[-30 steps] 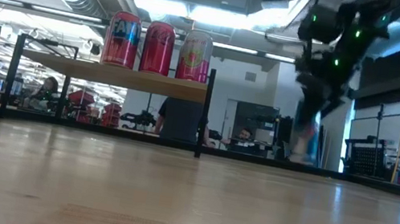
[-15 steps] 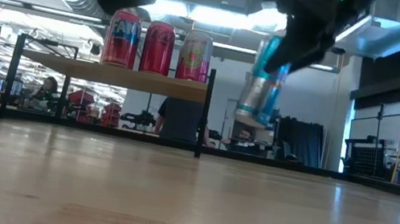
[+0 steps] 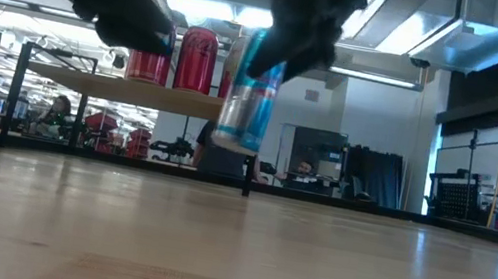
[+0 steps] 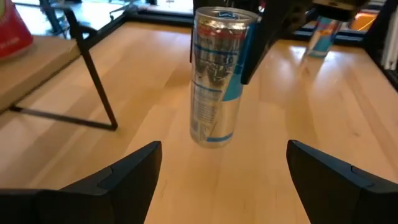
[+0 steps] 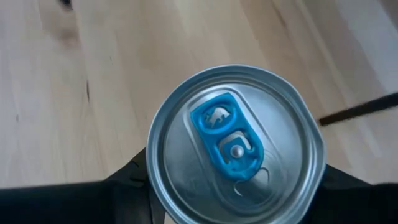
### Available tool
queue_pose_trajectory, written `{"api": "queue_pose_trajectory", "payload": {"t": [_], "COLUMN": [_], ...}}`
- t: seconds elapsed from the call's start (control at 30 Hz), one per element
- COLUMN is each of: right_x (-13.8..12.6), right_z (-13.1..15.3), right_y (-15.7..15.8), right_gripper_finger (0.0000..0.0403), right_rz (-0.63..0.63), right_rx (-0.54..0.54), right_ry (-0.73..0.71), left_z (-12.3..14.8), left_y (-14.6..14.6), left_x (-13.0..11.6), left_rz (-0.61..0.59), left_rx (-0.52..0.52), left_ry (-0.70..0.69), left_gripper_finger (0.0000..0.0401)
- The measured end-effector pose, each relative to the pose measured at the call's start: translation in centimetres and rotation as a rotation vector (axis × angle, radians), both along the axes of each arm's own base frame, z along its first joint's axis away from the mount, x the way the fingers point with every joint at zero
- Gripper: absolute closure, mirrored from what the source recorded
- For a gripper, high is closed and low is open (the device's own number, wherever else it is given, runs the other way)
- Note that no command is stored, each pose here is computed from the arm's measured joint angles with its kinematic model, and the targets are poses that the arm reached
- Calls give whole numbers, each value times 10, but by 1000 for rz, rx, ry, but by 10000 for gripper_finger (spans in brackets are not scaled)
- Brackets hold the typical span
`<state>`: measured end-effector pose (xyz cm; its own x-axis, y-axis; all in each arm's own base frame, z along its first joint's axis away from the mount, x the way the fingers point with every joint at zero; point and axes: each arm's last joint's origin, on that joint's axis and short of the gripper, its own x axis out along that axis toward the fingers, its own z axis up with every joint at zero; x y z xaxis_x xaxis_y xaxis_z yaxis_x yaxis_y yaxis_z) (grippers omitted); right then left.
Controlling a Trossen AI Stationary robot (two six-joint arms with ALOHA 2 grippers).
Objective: Place canned beverage on shelf
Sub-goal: Put the top blue soda can on the shelf
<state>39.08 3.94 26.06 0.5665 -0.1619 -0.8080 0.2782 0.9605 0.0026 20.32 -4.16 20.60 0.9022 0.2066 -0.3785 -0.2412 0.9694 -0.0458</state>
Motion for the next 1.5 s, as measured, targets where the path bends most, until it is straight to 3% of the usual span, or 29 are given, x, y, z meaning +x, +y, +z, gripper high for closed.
{"api": "queue_pose_trajectory", "payload": {"t": [0.5,0.87,1.07,1.3,1.5], "right_x": [29,31,30,10,-33], "right_z": [-42,-40,-39,4,33], "right_y": [6,6,5,4,-3], "right_gripper_finger": [198,124,108,107,107], "right_rz": [32,54,72,102,51], "right_rx": [49,37,24,24,-34], "right_ry": [84,61,66,91,190], "left_z": [-6,-6,-6,-6,-4], "left_y": [-1,-1,-1,-1,-4], "left_x": [5,5,5,5,7], "left_rz": [45,39,38,34,-69], "left_rx": [-11,-13,-13,-11,-15], "left_ry": [5,7,7,9,-4], "left_gripper_finger": [83,83,83,83,83]}}
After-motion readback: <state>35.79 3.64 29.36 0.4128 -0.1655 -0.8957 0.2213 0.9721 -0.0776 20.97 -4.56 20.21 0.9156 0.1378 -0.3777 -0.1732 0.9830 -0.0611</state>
